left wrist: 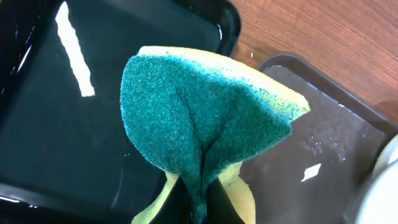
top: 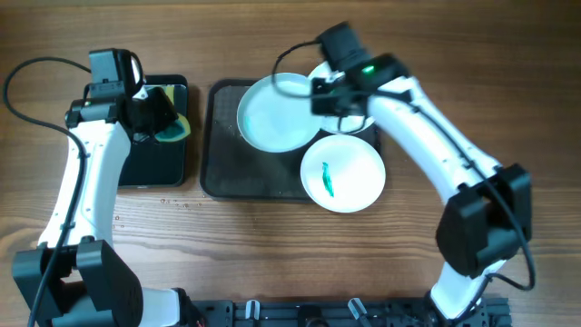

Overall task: Clean dirty plates on tray and stack at the side
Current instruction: 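Lift the cleaned plate with the right gripper and place it right of tray, then grasp the lower-right plate rim with the right gripper and slide it left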

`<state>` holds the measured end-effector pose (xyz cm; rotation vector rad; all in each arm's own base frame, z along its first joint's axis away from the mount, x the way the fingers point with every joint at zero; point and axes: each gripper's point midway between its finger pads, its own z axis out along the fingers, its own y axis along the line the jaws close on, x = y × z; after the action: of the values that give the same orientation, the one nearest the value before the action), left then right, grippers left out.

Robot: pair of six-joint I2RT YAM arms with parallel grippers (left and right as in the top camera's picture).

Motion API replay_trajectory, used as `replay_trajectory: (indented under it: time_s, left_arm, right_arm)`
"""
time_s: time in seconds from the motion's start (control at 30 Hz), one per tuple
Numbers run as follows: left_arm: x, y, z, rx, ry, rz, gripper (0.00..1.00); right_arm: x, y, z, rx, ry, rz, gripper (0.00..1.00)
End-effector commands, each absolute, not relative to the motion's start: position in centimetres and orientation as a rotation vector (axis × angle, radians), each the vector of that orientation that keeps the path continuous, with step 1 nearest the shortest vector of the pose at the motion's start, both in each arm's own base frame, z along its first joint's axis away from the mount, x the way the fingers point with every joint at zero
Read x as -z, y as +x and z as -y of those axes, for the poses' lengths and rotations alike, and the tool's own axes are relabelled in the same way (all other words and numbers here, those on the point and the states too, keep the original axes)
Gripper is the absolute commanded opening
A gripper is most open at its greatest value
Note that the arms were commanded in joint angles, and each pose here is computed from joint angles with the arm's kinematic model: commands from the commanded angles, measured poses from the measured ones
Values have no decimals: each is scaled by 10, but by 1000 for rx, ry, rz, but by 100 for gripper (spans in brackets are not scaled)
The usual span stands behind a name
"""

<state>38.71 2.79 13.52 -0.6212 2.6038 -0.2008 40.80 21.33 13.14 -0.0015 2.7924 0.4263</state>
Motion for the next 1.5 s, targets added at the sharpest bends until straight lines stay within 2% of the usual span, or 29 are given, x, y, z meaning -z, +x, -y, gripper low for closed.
replay_trajectory:
  time_s: [0.0,0.27,0.43,0.57,0.8,1.07,1.1,1.13,1.17,1.27,1.47]
  left_arm:
    - [-135,390,-14,195,-546,-2618,4]
    - [-136,390,39,243,-411,-2641,4]
    - [-138,390,69,275,-338,-2640,4]
    - [-136,388,81,282,-297,-2654,4]
    - [-128,389,87,282,-279,-2672,4]
    - [-127,387,87,280,-280,-2680,4]
    - [-127,387,87,279,-281,-2681,4]
    - [-127,386,87,279,-281,-2683,4]
    - [-127,386,87,278,-281,-2683,4]
    - [-126,386,87,278,-282,-2686,4]
    - [-120,378,85,265,-292,-2727,4]
  right_arm:
    - [-182,411,-195,-743,23,-2719,4]
    - [-193,421,-30,-497,531,-2674,4]
    - [-163,393,70,-216,838,-2694,4]
    - [-129,369,106,-96,977,-2717,4]
    - [-61,341,111,-91,1056,-2753,4]
    - [-30,328,106,-95,1057,-2769,5]
    - [-30,327,105,-95,1058,-2775,15]
    - [-30,325,104,-101,1060,-2781,33]
    - [-30,325,100,-130,1058,-2787,38]
    - [-41,327,86,-252,1009,-2813,41]
    - [-106,335,38,-528,704,-2774,44]
